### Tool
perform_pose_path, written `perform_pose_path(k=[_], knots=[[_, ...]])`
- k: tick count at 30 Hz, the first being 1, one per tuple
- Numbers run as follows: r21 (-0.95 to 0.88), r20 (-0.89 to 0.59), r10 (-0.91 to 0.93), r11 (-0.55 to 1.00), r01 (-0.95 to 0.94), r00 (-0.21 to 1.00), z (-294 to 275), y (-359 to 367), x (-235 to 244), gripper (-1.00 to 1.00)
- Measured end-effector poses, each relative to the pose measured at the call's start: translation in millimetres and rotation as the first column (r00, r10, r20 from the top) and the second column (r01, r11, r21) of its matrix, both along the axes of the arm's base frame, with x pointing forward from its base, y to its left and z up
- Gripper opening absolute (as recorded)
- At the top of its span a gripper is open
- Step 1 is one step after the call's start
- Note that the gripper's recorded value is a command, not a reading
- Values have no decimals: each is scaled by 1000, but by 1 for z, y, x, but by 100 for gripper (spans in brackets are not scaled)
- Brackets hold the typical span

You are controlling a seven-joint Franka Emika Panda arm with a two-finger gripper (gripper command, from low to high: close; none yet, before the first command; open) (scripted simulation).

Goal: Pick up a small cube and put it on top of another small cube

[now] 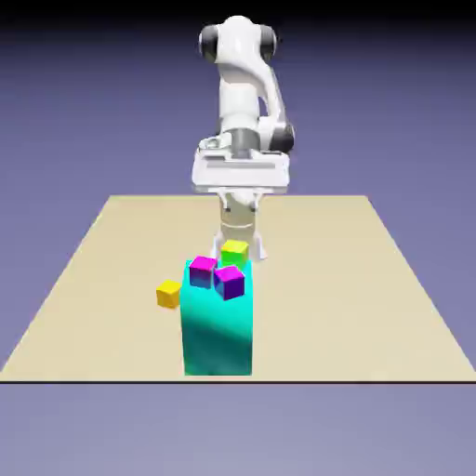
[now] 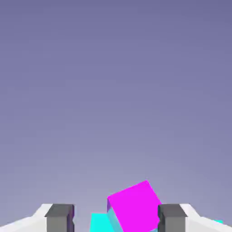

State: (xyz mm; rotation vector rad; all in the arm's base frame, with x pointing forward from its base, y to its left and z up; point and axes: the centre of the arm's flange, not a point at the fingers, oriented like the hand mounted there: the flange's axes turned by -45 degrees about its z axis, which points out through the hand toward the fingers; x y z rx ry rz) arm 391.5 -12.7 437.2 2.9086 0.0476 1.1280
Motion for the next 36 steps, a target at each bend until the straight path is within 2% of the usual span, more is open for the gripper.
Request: perform_pose_path(k=[6, 12, 19, 20, 32, 33, 36], knots=[[-5, -192, -179, 983, 181, 965, -80, -105, -12, 0], [-37, -381, -336, 936, 349, 861, -158, -196, -67, 0], [-4, -594, -371, 888, 459, 714, -242, -166, -159, 0], [14, -572, -400, 868, 497, 716, -239, -168, -164, 0], [4, -572, -405, 868, 496, 713, -302, -173, -159, 0], [13, -572, -401, 868, 497, 715, -309, -171, -158, -100], [3, -572, -405, 869, 496, 713, -302, -173, -159, -100]])
